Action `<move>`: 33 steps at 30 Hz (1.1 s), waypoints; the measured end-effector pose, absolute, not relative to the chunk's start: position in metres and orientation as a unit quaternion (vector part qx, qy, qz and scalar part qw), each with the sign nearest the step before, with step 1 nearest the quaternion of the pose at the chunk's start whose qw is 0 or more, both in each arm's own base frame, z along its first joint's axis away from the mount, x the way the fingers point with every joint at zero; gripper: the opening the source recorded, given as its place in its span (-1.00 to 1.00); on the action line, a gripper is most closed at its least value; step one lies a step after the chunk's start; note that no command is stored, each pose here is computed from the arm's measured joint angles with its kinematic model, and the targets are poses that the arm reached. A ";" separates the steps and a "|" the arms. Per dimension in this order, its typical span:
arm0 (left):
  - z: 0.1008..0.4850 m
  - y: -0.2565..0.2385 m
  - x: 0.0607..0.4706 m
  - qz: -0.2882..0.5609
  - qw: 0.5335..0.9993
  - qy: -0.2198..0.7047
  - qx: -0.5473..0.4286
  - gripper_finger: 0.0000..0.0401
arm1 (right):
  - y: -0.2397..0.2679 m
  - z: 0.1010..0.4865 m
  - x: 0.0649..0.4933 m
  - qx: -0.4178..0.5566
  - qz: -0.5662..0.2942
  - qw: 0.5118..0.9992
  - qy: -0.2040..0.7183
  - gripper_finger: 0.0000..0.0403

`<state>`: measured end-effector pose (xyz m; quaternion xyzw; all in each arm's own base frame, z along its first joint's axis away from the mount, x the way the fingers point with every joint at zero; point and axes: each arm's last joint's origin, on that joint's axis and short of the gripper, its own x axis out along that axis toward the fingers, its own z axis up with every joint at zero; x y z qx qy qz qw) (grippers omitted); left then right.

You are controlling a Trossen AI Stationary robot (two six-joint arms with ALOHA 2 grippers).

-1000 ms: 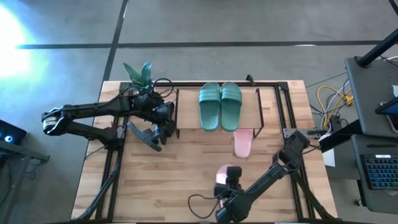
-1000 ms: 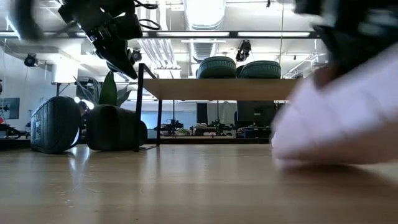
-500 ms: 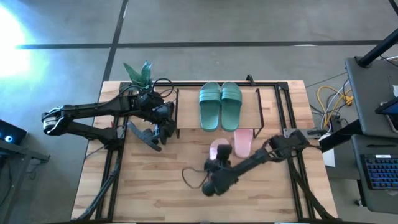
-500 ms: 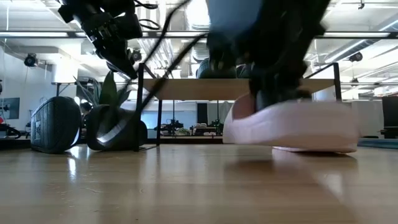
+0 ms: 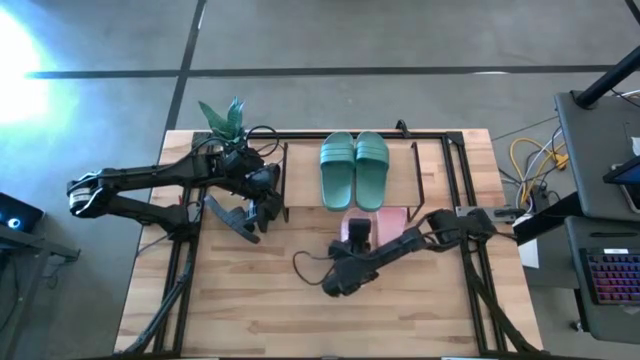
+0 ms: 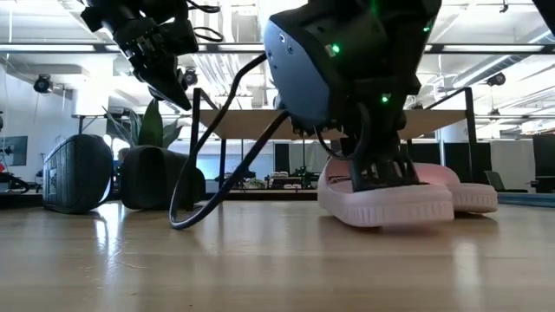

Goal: Pick and place slides into the shelf
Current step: Put the left pink slipper under the shelf

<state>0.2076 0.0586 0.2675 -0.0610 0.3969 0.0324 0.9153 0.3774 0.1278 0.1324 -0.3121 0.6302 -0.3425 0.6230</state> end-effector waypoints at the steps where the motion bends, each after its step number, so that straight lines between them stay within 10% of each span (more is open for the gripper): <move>1: 0.267 0.059 0.208 0.032 0.915 0.397 -0.061 -1.00 | 0.127 0.131 0.377 -0.313 -0.343 0.621 0.631 -0.93; 23: 0.267 0.058 0.207 0.037 0.912 0.400 -0.076 -1.00 | 0.141 0.152 0.366 -0.271 -0.387 0.658 0.587 -0.22; 33: 0.267 0.058 0.207 0.037 0.913 0.400 -0.075 -1.00 | 0.153 0.231 0.340 0.008 -0.448 0.741 0.500 -0.19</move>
